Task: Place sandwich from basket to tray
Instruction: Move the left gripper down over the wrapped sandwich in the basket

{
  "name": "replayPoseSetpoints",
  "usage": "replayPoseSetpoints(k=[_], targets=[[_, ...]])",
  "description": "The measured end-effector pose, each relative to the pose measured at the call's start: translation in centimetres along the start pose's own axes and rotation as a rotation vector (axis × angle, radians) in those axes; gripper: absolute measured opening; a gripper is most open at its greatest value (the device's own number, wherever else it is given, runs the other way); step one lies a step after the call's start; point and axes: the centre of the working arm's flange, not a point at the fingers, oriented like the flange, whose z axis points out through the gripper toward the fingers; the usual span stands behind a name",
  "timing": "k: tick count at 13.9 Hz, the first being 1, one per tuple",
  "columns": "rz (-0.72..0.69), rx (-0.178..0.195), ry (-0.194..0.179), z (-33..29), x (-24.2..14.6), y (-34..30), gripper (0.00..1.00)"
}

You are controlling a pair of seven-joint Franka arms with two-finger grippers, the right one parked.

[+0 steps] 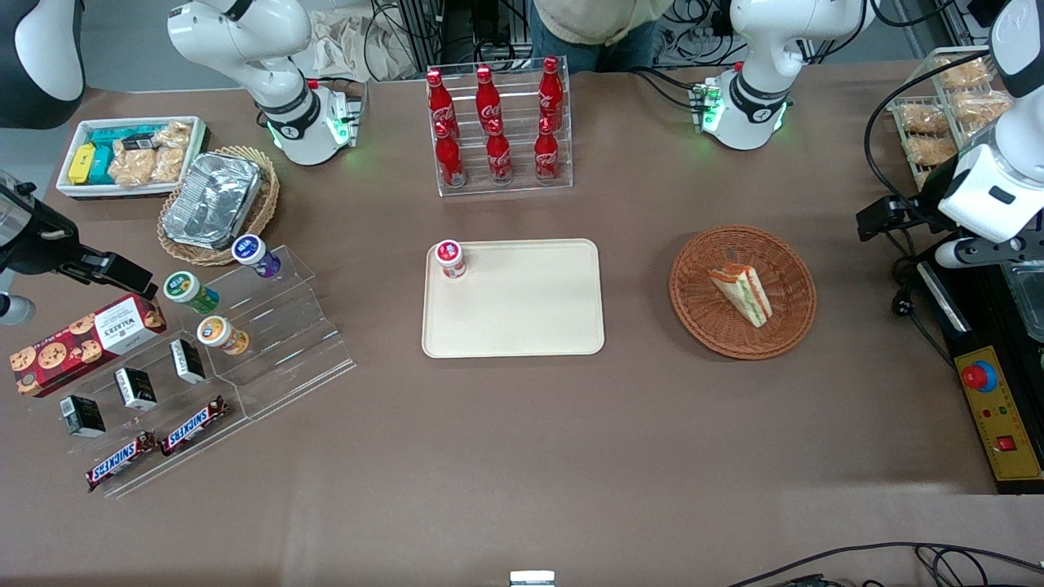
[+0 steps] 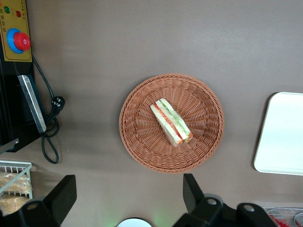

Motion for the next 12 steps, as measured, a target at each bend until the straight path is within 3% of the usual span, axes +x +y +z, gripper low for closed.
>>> replayPoseSetpoints(k=[6, 10, 12], targets=[[0.000, 0.003, 0.001, -0.1, 0.0, 0.0, 1.00], [-0.007, 0.031, -0.065, 1.9, -1.0, -0.4, 1.00], [-0.020, 0.031, -0.067, 3.9, -2.1, -0.5, 1.00]])
